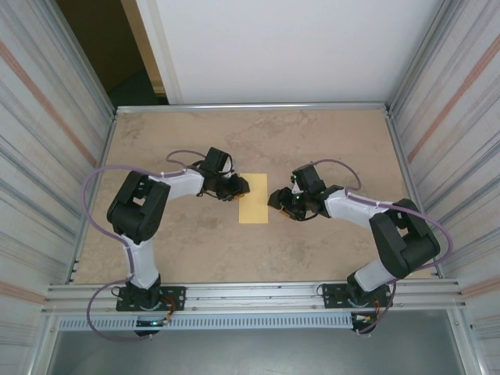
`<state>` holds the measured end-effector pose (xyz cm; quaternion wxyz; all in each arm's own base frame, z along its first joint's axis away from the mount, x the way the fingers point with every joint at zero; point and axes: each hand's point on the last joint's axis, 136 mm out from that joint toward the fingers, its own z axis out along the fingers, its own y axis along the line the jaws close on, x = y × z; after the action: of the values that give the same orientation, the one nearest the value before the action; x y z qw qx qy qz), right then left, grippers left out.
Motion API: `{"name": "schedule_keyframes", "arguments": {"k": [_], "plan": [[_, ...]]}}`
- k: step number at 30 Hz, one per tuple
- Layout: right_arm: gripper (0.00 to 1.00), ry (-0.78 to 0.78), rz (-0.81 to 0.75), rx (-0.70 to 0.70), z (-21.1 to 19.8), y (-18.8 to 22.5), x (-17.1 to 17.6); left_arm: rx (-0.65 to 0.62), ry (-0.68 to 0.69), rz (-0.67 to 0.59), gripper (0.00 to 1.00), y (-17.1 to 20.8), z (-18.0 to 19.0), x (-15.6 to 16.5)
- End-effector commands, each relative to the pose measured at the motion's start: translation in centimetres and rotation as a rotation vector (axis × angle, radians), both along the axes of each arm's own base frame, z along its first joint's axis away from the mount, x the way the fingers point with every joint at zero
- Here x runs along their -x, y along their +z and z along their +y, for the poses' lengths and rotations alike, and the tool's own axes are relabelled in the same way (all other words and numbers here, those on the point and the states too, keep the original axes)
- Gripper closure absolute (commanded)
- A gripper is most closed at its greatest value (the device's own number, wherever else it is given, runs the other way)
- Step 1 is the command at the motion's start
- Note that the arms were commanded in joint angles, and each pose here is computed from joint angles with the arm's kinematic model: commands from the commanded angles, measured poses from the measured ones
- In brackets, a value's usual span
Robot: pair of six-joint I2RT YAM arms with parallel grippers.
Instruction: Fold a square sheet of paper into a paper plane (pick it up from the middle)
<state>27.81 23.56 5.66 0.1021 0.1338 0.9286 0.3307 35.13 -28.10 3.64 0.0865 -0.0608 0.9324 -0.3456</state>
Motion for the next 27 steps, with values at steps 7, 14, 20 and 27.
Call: {"name": "schedule_keyframes", "arguments": {"k": [7,14,20,27], "plan": [[0.49,-0.016,0.023,0.005,0.1,-0.5,0.9,-0.052,0.049,0.103,0.72,-3.0,1.4,1.3],[0.50,0.002,0.057,-0.022,1.7,-0.9,1.5,-0.087,0.101,0.162,0.72,-4.1,2.1,2.2],[0.57,0.010,0.081,-0.018,2.5,-1.7,1.5,-0.098,0.121,0.184,0.72,-4.4,2.4,2.4],[0.63,0.024,0.095,-0.010,2.9,-2.3,1.5,-0.094,0.116,0.195,0.72,-4.6,2.3,2.5]]}}
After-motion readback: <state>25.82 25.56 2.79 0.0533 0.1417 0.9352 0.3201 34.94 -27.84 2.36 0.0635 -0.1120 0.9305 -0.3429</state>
